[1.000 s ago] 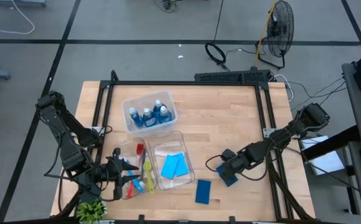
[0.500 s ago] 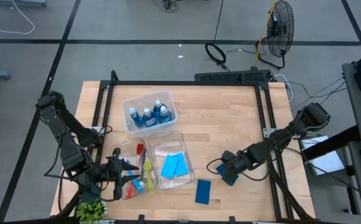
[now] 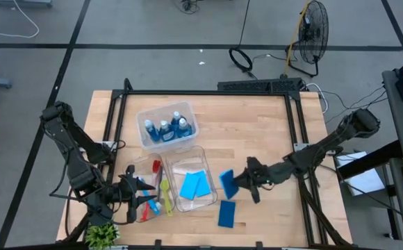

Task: Pick & Place Kitchen Sink Supplies
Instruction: Put the blue sponge wipe into the right transparent bin

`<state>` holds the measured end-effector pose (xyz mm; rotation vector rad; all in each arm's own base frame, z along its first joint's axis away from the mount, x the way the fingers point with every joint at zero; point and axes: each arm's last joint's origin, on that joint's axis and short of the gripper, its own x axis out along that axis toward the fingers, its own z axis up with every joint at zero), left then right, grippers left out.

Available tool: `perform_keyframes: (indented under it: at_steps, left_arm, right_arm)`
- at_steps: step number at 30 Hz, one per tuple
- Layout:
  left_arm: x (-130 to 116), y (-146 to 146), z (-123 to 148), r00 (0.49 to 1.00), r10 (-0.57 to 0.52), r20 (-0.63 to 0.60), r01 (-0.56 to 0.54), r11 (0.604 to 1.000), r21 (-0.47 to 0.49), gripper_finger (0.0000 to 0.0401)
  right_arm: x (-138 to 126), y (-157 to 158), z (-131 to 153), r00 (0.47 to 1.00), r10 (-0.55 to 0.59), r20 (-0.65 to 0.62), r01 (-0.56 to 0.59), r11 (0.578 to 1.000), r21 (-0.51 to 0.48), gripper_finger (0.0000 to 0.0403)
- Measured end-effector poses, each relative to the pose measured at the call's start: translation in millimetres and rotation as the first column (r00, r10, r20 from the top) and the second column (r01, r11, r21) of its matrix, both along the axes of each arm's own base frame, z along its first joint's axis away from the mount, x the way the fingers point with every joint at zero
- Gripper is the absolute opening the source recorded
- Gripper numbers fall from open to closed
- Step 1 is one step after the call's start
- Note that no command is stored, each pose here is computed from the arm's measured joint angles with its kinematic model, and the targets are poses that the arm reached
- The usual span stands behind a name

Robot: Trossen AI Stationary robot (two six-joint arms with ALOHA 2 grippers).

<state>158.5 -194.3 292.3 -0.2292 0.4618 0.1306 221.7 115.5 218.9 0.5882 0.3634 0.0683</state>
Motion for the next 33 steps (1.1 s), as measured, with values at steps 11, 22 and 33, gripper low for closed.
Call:
perform_keyframes:
  at_steps: [11, 22, 33]
  left_arm:
    - [1, -1, 1, 1.0, 0.0, 0.012, 0.0, 1.0, -0.018, 0.0132]
    - [1, -1, 2, 1.0, 0.0, 0.014, 0.0, 1.0, -0.021, 0.0131]
    - [2, -2, 3, 1.0, 0.0, 0.026, 0.001, 0.999, -0.039, 0.0132]
  right_arm:
    - [63, -13, -1, 0.916, 0.021, 0.401, 0.073, 0.973, -0.218, 0.0003]
    - [134, -27, -35, 0.942, 0.097, 0.322, -0.008, 0.964, -0.266, 0.0078]
    - [134, -22, -38, 0.936, 0.157, 0.315, -0.074, 0.963, -0.26, 0.0219]
